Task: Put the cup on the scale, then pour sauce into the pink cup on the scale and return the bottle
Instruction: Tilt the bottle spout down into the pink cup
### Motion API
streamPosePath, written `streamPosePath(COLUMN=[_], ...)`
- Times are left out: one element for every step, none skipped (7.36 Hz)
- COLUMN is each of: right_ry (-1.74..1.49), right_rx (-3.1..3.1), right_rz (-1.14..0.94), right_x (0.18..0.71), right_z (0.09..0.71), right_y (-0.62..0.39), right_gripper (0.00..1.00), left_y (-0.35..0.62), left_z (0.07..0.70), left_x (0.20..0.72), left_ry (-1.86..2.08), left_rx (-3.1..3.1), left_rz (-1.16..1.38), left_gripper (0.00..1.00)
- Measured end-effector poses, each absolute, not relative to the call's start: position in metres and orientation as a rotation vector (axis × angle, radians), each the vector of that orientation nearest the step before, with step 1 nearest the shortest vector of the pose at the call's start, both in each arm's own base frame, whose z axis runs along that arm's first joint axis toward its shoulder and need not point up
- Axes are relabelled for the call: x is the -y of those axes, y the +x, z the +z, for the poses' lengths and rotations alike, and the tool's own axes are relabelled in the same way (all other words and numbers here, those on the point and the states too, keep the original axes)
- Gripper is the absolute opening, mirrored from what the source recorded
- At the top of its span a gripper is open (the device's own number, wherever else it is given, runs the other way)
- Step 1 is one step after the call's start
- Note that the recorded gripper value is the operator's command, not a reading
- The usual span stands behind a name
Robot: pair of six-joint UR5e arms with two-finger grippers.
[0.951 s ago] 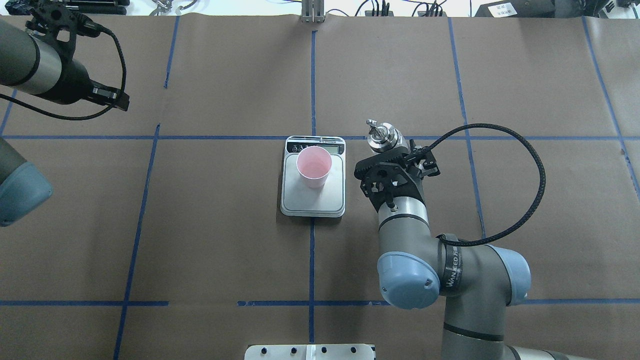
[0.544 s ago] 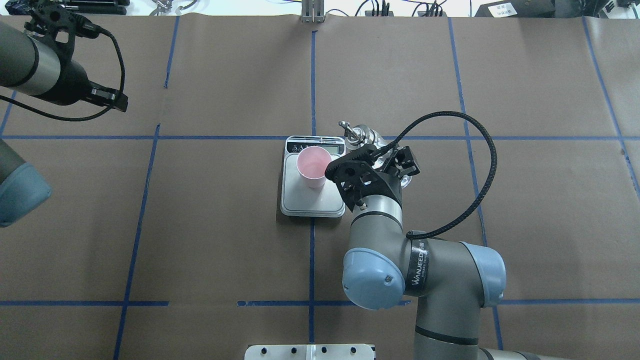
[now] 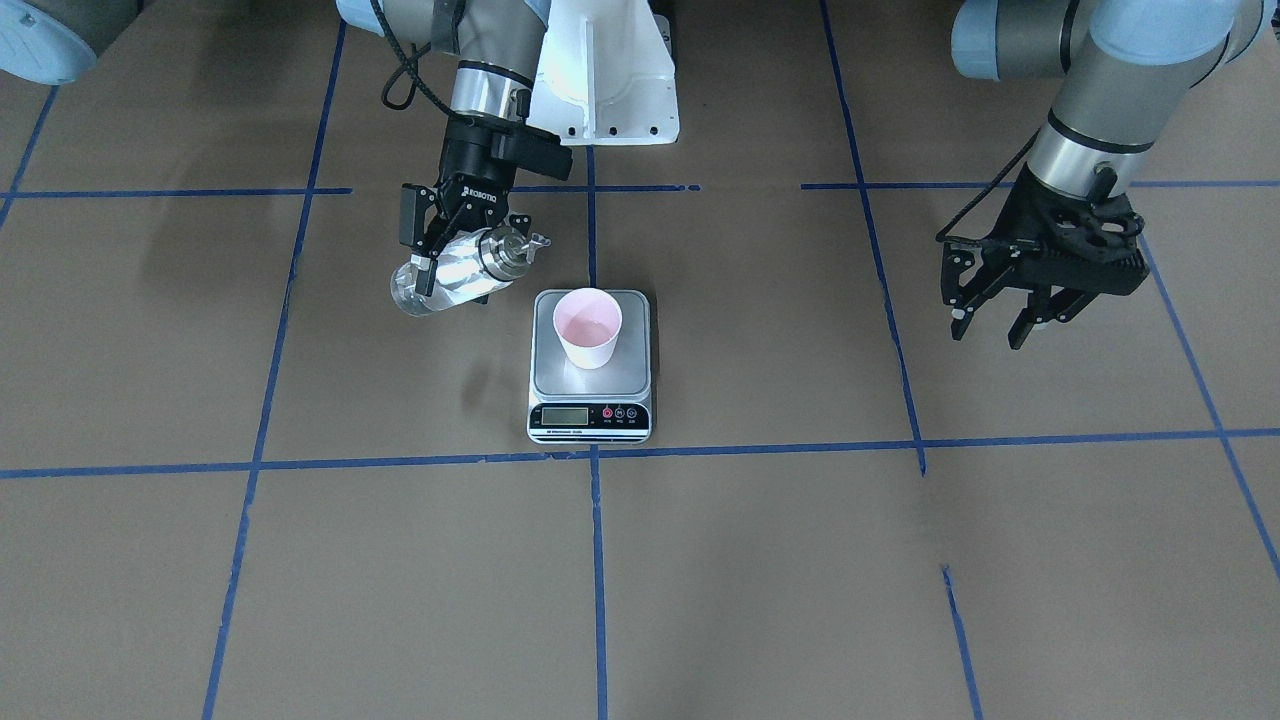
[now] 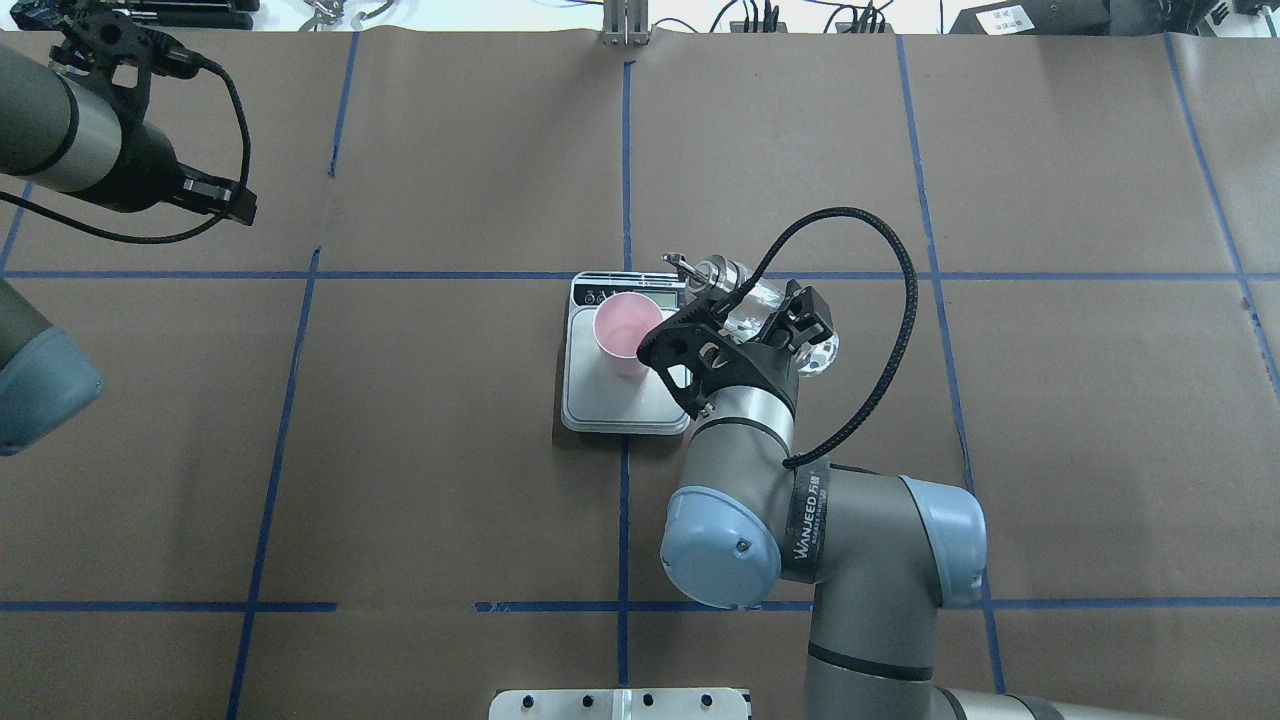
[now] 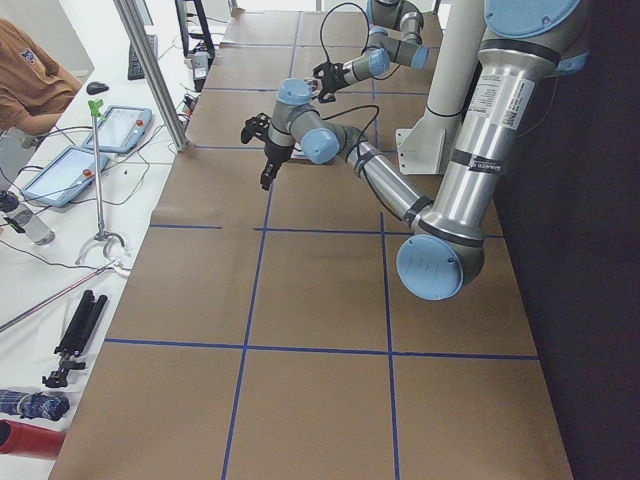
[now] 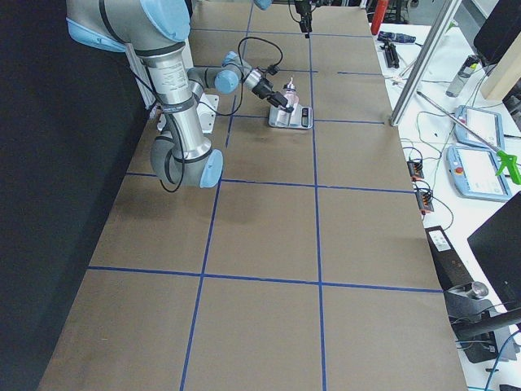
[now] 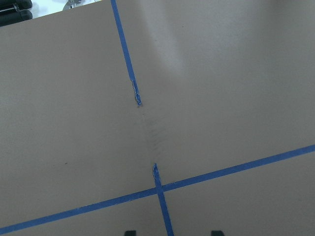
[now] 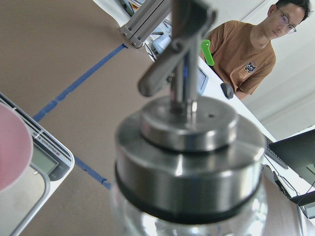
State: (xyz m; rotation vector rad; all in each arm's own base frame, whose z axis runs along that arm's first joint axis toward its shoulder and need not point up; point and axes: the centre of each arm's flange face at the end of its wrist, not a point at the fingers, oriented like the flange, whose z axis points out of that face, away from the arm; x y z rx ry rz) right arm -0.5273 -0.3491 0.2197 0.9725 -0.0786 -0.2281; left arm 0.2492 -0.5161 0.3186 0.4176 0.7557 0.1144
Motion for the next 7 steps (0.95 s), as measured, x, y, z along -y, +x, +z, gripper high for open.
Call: streamPosePath(right_ry=[0.975, 0.979, 0.976, 0.967, 0.958, 0.955, 0.96], right_rx=[0.046, 0.016, -0.007, -0.039, -0.077, -0.126, -0.181], right_rz=[-0.27, -0.318, -0.344, -0.367, -0.39, -0.419, -0.456], right_x=[0.355, 0.36, 0.362, 0.365, 0.366, 0.368, 0.371], right_z=[0.217, 0.212, 0.214, 0.222, 0.229, 0.234, 0.237], right_y=[-0.53, -0.531, -0.533, -0.538, -0.542, -0.546, -0.55], right_gripper=[0.0, 0.0, 0.0, 0.0, 0.0, 0.0, 0.0], left_y=[0.249, 0.249, 0.248, 0.248, 0.248, 0.248, 0.248], left_z=[0.318, 0.318, 0.317, 0.317, 0.316, 0.315, 0.314], left_x=[0.516, 0.515, 0.515, 0.514, 0.514, 0.514, 0.514], left_ry=[0.418, 0.419, 0.42, 0.421, 0.422, 0.422, 0.424], left_rx=[-0.757, -0.758, -0.759, -0.76, -0.761, -0.761, -0.763], left_rz=[0.115, 0.115, 0.115, 0.115, 0.114, 0.114, 0.113], left_gripper=[0.6, 0.6, 0.6, 0.6, 0.6, 0.6, 0.6])
